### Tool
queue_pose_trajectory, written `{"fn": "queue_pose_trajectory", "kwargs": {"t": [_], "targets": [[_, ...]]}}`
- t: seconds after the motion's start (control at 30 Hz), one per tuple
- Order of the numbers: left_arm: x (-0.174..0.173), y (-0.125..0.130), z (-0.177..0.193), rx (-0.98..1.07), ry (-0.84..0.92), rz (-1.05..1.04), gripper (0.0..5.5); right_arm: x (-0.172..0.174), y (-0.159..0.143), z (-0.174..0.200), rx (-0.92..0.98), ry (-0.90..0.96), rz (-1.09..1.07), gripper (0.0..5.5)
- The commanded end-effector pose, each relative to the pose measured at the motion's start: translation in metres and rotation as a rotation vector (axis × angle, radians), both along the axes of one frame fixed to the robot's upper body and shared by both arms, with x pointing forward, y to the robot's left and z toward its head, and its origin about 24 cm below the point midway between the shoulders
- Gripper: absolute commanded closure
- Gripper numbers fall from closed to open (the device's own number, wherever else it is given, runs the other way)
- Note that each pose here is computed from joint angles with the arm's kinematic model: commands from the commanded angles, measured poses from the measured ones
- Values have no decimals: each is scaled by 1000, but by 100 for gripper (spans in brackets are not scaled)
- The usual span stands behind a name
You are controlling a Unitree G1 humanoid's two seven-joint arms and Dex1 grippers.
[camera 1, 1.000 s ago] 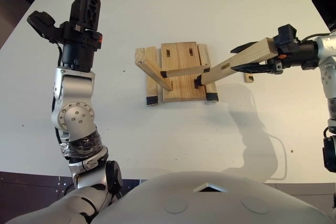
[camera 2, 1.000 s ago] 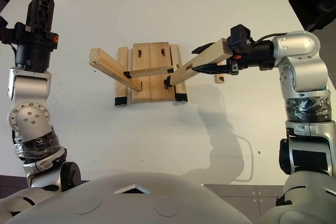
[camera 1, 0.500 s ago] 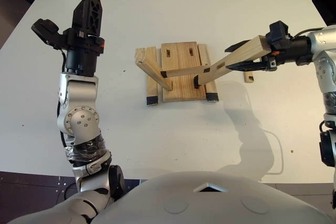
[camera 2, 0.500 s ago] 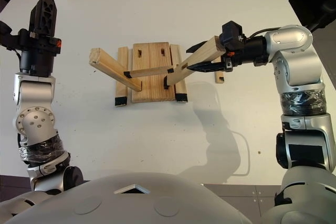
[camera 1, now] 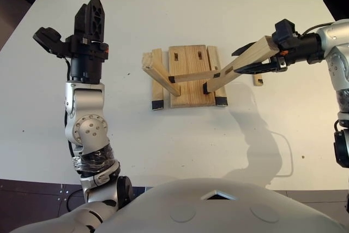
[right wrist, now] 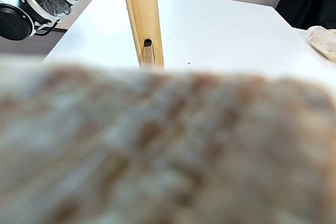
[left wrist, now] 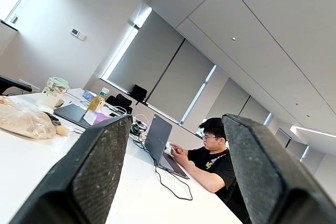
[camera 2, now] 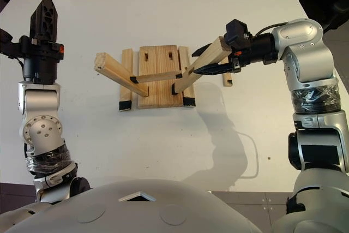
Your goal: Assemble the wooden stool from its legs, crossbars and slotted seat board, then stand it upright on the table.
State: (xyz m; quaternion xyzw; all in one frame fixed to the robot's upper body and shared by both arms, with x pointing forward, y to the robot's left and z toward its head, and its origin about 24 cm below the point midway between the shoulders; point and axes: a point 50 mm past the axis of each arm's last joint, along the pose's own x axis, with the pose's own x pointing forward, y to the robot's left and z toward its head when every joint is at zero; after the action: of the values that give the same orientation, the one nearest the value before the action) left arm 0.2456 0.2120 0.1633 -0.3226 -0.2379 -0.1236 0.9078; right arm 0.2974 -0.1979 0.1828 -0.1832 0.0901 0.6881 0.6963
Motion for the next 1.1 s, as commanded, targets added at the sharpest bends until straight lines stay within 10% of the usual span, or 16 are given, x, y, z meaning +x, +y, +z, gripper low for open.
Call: {"fn": "queue_pose_trajectory", "kwargs": {"t": [0.03,1.1], "targets": [[0,-2,-2,3,6,1,233,6,3,-8,-64,19,-39,347],[-3,-26,26,144,-26,-20,233,12,58,18,-136,-107,-57,347]]}}
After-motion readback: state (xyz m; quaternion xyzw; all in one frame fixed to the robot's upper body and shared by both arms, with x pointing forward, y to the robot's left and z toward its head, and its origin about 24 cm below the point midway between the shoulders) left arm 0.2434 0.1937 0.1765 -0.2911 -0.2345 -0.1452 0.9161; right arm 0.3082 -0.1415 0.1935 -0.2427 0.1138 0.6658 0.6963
